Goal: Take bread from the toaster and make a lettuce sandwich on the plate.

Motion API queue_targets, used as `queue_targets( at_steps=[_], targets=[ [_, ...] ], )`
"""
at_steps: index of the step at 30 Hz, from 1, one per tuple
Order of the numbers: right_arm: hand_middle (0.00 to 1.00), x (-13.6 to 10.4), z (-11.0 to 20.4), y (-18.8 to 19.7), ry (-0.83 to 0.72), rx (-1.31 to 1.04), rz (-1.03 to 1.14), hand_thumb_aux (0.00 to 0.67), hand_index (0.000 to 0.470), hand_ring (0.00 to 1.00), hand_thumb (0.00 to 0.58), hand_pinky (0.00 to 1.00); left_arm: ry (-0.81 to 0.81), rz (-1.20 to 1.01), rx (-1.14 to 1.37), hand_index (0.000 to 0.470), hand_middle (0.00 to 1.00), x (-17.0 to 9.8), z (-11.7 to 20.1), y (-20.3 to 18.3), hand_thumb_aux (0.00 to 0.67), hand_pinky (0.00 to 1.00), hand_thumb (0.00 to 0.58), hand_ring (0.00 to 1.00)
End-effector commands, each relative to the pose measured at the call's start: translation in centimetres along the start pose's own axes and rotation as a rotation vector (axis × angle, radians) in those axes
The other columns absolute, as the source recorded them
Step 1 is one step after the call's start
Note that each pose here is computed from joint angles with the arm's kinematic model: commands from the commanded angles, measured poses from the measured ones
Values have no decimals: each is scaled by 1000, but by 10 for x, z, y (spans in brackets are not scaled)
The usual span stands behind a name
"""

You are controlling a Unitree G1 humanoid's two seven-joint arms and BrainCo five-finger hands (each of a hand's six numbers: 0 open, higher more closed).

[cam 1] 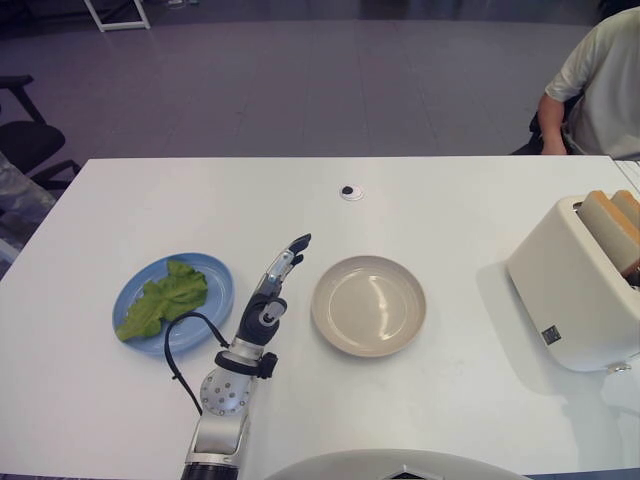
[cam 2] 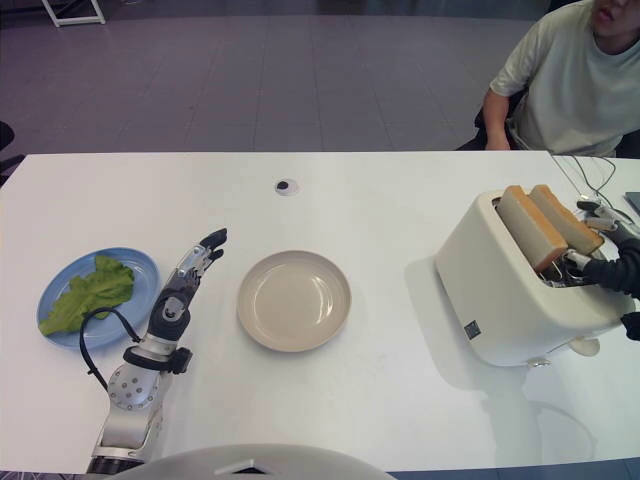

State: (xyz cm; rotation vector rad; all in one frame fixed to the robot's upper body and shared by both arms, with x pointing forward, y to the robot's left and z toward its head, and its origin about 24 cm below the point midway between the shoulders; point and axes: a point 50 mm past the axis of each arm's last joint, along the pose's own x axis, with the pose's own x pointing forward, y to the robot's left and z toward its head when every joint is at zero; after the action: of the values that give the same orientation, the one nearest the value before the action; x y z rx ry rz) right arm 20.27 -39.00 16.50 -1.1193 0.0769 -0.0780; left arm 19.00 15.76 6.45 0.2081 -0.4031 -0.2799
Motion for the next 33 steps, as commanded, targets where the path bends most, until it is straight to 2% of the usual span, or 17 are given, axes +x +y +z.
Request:
queue_targets(
  at_steps=[1, 7, 9, 12, 17, 22, 27, 30, 33],
  targets=[
    [0, 4, 10, -20, -61, 93, -124, 670, 470, 0, 580, 0, 14, 0, 9, 0, 0, -1, -1, 3, 0, 0, 0, 0],
    [0, 4, 30, -66, -208, 433, -318, 670, 470, 0, 580, 0, 16, 3, 12, 0, 0, -1, -3, 3, 0, 0, 0, 0],
    [0, 3, 49, -82, -321, 534, -352, 670, 470, 0, 580, 0, 17, 4, 13, 0, 0, -1, -3, 4, 0, 0, 0, 0],
    [0, 6, 87, -73, -477, 568, -245, 670, 470, 0, 580, 0, 17, 2, 13, 0, 0, 0, -4, 4, 0, 0, 0, 0],
    [0, 7, 151, -31, -684, 533, -11, 670, 470, 0, 580, 0, 17, 2, 14, 0, 0, 2, -7, 4, 0, 0, 0, 0],
    [0, 8, 202, 20, -855, 366, 110, 670, 470, 0, 580, 0, 18, 1, 12, 0, 0, 3, -11, 5, 0, 0, 0, 0],
    [0, 15, 227, 86, -913, 161, 194, 670, 470, 0, 580, 0, 15, -7, 9, 0, 0, 6, -14, 4, 0, 0, 0, 0],
    [0, 20, 234, 141, -936, 0, 230, 670, 470, 0, 580, 0, 13, -11, 7, 0, 0, 6, -14, 4, 0, 0, 0, 0],
    [0, 26, 236, 178, -952, -104, 205, 670, 470, 0, 580, 0, 12, -14, 7, 0, 0, 6, -14, 4, 0, 0, 0, 0]
  ],
)
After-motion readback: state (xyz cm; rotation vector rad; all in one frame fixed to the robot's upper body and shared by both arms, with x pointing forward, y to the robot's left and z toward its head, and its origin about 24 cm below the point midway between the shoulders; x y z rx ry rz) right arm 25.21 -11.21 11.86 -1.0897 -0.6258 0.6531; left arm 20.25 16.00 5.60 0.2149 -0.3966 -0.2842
